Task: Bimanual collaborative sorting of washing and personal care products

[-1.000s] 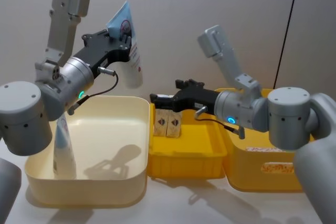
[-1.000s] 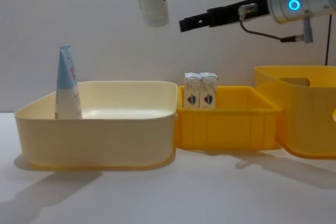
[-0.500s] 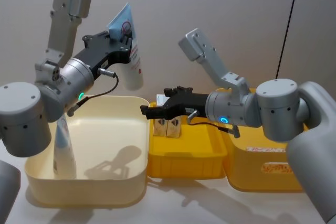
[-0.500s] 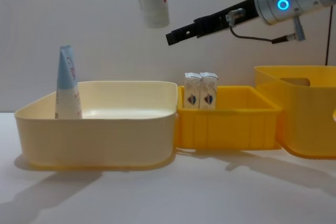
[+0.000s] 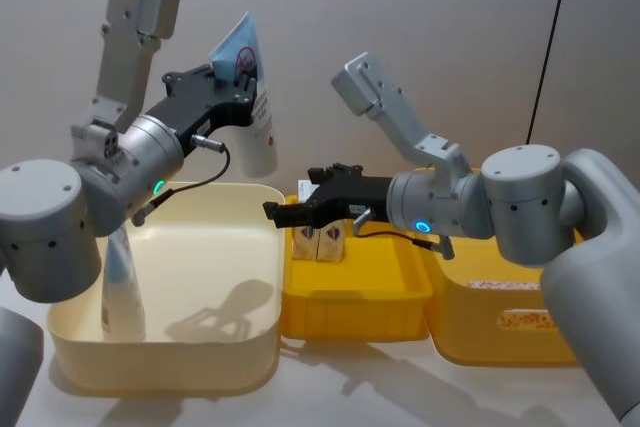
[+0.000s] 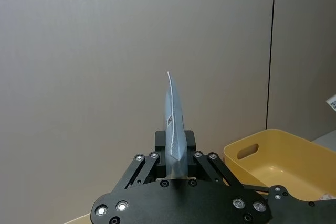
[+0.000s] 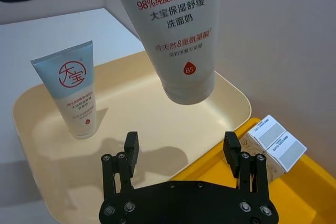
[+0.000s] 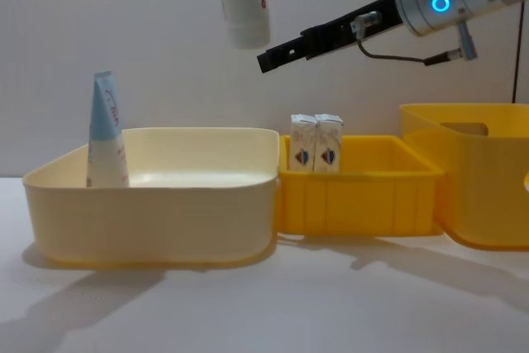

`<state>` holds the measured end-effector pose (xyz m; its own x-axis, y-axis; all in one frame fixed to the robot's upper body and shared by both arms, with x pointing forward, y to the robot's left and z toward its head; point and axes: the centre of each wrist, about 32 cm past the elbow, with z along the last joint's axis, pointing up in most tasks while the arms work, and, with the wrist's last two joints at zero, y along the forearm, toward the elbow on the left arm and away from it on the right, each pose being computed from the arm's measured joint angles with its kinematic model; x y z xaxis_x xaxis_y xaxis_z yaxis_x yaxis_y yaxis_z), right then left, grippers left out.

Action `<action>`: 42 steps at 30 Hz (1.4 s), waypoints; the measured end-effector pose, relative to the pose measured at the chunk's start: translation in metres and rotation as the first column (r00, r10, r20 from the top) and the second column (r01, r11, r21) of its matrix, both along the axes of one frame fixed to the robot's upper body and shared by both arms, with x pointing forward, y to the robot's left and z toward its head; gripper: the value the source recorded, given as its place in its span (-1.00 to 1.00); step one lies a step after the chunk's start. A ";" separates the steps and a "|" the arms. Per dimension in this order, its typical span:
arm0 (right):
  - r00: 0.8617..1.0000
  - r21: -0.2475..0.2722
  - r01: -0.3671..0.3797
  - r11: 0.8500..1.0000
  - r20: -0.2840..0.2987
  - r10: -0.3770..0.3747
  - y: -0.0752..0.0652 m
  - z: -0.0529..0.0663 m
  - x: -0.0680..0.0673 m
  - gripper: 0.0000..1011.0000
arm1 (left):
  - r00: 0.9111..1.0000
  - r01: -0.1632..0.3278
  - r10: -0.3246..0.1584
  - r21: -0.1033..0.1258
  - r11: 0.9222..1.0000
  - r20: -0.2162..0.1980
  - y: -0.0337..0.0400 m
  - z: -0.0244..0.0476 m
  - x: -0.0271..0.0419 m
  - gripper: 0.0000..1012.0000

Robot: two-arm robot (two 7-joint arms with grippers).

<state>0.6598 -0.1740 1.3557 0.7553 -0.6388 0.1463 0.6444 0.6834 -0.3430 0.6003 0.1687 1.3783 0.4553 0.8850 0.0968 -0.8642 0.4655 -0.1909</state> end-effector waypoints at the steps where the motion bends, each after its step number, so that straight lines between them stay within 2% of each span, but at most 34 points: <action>1: 1.000 0.000 -0.001 1.000 0.001 0.001 0.001 0.000 0.000 0.98 | 1.000 0.002 -0.002 0.000 1.000 -0.002 -0.0005 -0.0002 0.0000 -0.62; 14: 1.000 0.010 -0.013 1.000 0.022 0.012 0.006 0.004 0.002 0.98 | 0.999 0.025 -0.025 0.006 1.000 -0.022 -0.0055 -0.0019 0.0009 -0.61; 26: 0.998 0.010 0.011 1.000 0.063 -0.011 0.005 0.010 0.002 0.98 | 0.998 0.041 -0.041 0.009 0.999 -0.043 -0.0078 -0.0042 0.0000 -0.61; 34: 0.995 -0.005 0.012 1.000 0.101 -0.011 0.005 0.014 0.002 0.98 | 0.997 0.052 -0.052 0.010 0.999 -0.054 -0.0086 -0.0055 -0.0007 -0.62; 42: 0.990 -0.035 -0.025 0.999 0.140 0.030 0.013 0.018 0.004 0.98 | 0.996 0.060 -0.059 0.012 0.998 -0.065 -0.0086 -0.0076 -0.0015 -0.62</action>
<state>0.6640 -0.1611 1.3733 0.7430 -0.6112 0.2728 0.6690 0.6911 -0.2737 0.5988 0.1601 1.3707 0.5125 0.8552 0.0779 -0.8454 0.5184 -0.1288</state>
